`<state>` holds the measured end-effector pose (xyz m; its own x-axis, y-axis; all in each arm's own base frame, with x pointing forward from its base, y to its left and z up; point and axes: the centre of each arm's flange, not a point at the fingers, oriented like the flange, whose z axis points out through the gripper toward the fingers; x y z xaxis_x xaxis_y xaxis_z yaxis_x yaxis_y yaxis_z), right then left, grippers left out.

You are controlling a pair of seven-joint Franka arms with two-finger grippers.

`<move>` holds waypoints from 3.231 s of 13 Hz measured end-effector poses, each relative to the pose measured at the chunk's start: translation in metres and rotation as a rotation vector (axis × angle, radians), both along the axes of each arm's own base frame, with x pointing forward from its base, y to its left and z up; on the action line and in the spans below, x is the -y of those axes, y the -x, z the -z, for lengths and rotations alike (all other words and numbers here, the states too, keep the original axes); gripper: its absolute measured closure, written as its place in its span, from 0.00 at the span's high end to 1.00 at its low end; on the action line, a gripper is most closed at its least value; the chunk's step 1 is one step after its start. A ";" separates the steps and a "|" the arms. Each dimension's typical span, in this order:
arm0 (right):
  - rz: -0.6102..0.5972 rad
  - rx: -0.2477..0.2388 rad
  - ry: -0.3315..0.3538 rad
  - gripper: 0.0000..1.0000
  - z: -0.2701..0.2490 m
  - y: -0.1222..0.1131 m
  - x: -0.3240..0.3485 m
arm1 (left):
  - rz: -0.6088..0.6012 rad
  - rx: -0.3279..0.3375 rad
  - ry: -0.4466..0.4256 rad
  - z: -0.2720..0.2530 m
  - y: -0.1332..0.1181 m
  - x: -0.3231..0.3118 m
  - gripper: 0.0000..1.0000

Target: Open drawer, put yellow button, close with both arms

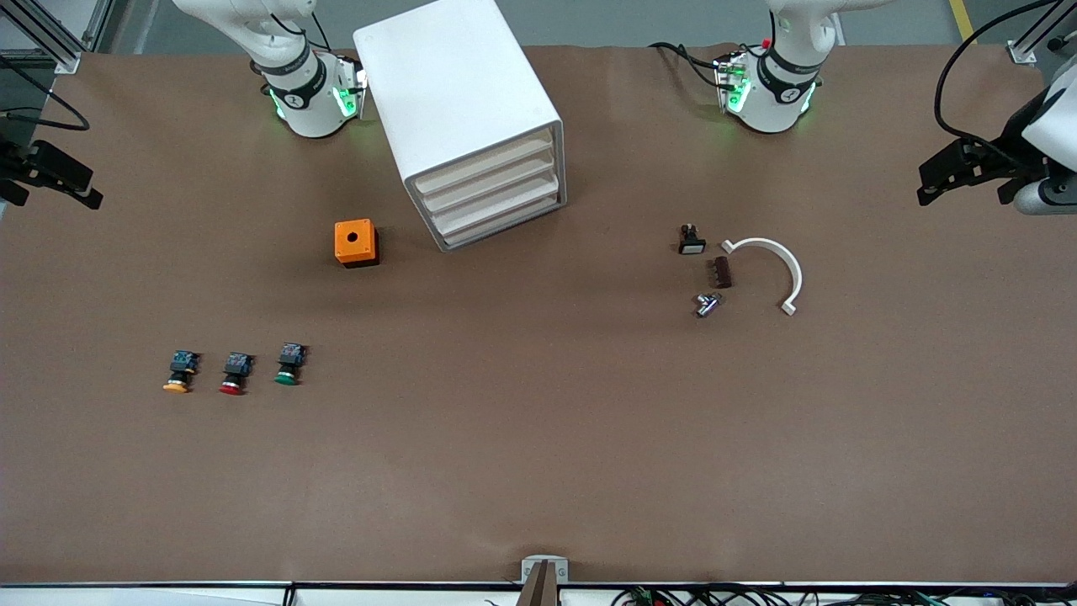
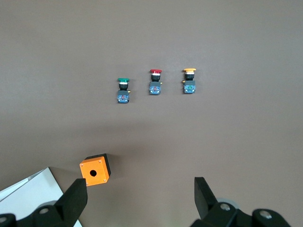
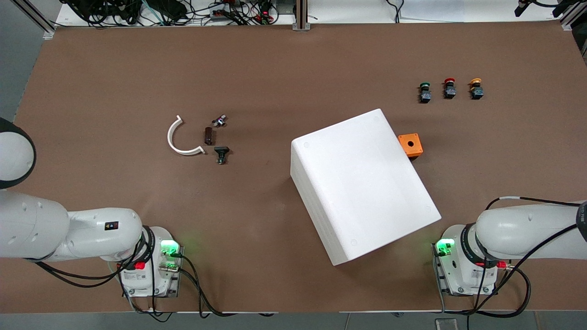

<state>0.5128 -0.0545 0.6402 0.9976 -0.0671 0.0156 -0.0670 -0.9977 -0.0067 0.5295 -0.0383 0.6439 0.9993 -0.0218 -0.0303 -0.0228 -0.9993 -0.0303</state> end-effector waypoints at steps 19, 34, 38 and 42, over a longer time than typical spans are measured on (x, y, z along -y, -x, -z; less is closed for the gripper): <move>-0.001 0.004 0.000 1.00 0.000 0.000 0.000 | -0.183 -0.142 -0.014 0.152 -0.064 0.123 1.00; -0.013 -0.015 0.008 1.00 0.053 -0.043 0.032 | -0.860 -0.452 -0.064 0.290 0.004 0.341 1.00; -0.004 -0.042 0.014 1.00 0.131 -0.087 0.051 | -1.107 -0.602 -0.146 0.327 0.027 0.378 1.00; 0.042 -0.028 0.027 1.00 0.223 -0.122 0.090 | -1.376 -0.779 -0.201 0.333 0.034 0.395 1.00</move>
<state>0.6352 -0.1445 0.4168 0.9940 -0.1089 -0.0103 -0.1087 -0.9938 0.0231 0.4951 -0.4334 0.3110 -0.0074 0.9115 -0.4112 0.7813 -0.2514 -0.5713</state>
